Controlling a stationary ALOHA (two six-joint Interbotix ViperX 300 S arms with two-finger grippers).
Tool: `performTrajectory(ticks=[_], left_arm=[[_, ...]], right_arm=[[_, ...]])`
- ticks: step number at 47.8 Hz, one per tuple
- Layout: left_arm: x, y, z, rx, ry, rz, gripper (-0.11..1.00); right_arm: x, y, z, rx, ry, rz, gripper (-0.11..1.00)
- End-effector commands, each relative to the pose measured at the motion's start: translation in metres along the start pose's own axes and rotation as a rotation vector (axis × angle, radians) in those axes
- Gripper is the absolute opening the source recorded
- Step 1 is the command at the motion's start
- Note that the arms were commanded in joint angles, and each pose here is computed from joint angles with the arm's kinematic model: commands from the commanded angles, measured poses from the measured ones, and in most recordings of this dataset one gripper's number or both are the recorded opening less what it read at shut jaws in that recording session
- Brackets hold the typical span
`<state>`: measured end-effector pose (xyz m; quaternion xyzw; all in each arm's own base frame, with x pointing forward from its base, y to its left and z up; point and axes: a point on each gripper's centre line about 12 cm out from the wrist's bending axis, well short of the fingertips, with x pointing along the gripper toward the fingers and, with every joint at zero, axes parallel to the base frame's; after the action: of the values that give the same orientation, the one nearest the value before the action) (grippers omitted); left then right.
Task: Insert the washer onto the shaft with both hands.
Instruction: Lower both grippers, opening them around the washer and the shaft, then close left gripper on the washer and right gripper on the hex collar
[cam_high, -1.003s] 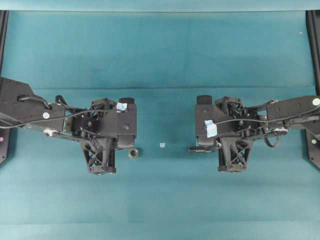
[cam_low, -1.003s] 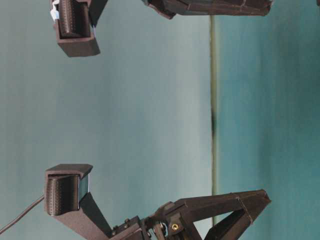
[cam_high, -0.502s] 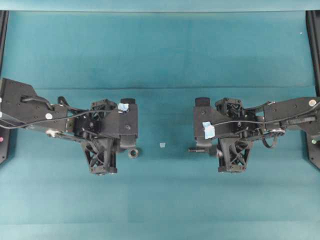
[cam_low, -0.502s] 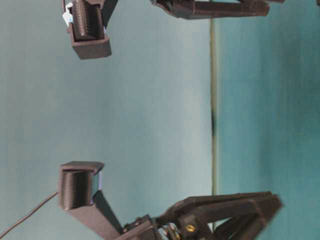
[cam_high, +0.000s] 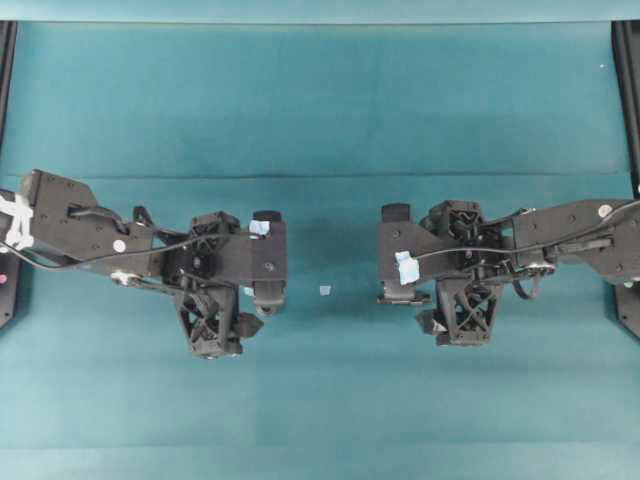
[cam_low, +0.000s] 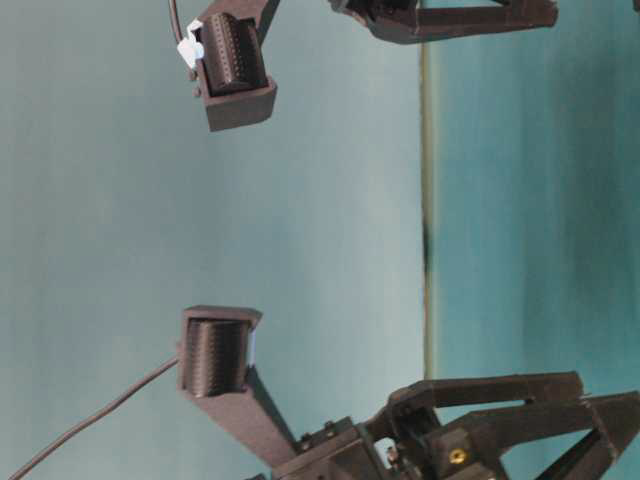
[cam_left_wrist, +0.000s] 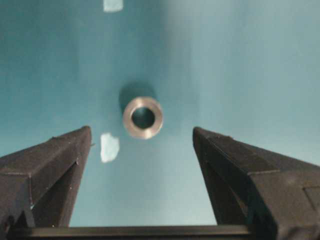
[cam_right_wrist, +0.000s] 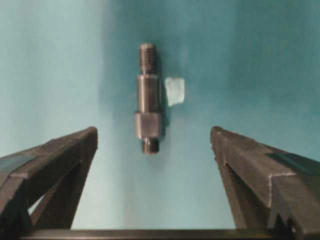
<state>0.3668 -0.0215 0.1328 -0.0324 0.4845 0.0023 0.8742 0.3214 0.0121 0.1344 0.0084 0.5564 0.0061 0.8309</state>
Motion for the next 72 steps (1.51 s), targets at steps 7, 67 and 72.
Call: performTrajectory(ticks=[7,67,72], left_arm=[[0.007,-0.002,0.006,0.000,-0.021,-0.004,0.87],[0.039,-0.001,-0.006,-0.016,0.016,-0.002,0.87],[0.039,-0.001,-0.006,-0.016,0.016,-0.002,0.87]], right_arm=[[0.003,-0.001,0.003,-0.001,-0.011,-0.002,0.92],[0.033,-0.001,-0.010,0.004,-0.008,-0.002,0.92],[0.033,-0.001,-0.010,0.005,-0.006,-0.001,0.92]])
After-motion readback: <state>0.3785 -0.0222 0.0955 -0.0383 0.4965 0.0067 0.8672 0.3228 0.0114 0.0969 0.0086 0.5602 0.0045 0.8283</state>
